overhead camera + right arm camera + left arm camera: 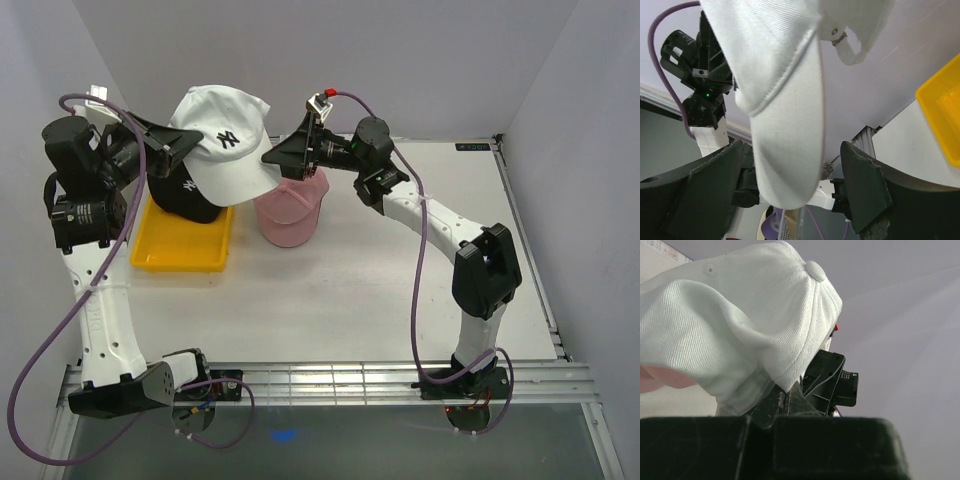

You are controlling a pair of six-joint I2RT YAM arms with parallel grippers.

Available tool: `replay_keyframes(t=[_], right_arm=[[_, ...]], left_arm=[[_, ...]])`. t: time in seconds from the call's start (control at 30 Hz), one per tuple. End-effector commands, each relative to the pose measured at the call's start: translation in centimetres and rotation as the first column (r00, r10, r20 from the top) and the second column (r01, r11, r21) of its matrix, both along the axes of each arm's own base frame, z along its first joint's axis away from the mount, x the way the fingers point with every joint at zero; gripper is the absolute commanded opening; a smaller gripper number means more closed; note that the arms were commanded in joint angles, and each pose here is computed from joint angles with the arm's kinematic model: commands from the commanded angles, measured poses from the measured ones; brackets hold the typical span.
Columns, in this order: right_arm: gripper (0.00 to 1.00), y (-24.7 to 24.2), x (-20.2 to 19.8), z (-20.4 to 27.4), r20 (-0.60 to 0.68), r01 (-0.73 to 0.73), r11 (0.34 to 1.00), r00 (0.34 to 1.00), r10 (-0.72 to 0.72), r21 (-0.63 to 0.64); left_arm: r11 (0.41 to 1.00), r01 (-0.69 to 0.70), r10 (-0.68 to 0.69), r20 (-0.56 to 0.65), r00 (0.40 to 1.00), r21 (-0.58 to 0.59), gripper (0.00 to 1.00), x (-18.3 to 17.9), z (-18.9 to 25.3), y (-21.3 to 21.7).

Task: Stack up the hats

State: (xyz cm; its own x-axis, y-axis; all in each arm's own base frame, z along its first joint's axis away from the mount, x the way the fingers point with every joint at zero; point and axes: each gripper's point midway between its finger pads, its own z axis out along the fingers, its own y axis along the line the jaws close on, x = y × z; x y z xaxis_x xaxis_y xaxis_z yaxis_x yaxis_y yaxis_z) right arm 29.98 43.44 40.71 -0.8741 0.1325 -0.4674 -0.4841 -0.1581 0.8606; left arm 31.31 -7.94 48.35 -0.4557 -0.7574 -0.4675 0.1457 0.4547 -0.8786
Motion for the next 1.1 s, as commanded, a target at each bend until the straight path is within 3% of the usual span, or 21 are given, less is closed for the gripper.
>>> replay_keyframes(t=[0.0,0.17,0.23,0.53,0.67,0.7,0.8,0.83,0.87,0.97,1.07], right_arm=[[0.82,-0.7,-1.4,3.8,0.077,-0.013,0.994,0.997,0.005,0.106],[0.61,-1.2,-1.9,4.3,0.091,-0.008,0.995,0.996,-0.002,0.104],[0.47,-1.2,-2.0,4.4,0.095,-0.009,0.995,0.996,0.000,0.102],[0.08,-2.1,-2.9,5.1,0.071,-0.031,0.992,0.997,0.023,0.120],[0.08,-2.9,-2.0,7.0,0.008,-0.012,0.981,1.000,0.011,0.191],[0.08,-3.0,-1.0,7.2,-0.018,0.015,0.977,1.000,-0.012,0.210],[0.08,-3.6,0.8,8.9,-0.111,0.072,0.960,0.993,-0.043,0.269],[0.08,-3.6,1.3,9.2,-0.115,0.091,0.955,0.991,-0.061,0.281],[0.08,-3.9,1.6,10.0,-0.140,0.099,0.948,0.988,-0.059,0.302],[0.08,-4.5,3.8,10.8,-0.222,0.166,0.925,0.971,-0.092,0.342],[0.08,-5.1,6.5,10.5,-0.288,0.221,0.898,0.951,-0.112,0.381]], left_arm=[[1.000,0.014,-0.014,0.044,0.999,0.009,0.00,-1.1,0.8,-0.5],[1.000,0.015,-0.015,0.008,1.000,-0.001,0.00,0.2,-1.1,-0.7],[1.000,0.006,-0.006,-0.003,1.000,0.000,0.00,1.1,-1.6,-0.8],[0.998,0.056,-0.056,0.009,0.998,-0.001,0.00,4.9,-0.7,-2.4],[0.992,0.129,-0.129,0.024,0.991,-0.005,0.01,7.2,0.4,-3.6],[0.990,0.143,-0.143,0.032,0.989,-0.011,0.08,7.5,0.8,-3.9],[0.985,0.171,-0.169,0.077,0.983,-0.013,0.51,9.6,2.8,-4.0],[0.984,0.178,-0.176,0.054,0.983,-0.023,0.51,10.3,2.0,-4.1],[0.983,0.183,-0.180,0.085,0.980,-0.022,0.60,10.2,3.3,-4.2],[0.985,0.168,-0.165,0.107,0.981,-0.026,0.69,10.7,4.0,-4.0],[0.991,0.133,-0.132,0.096,0.987,-0.006,0.71,10.7,3.1,-3.5]])
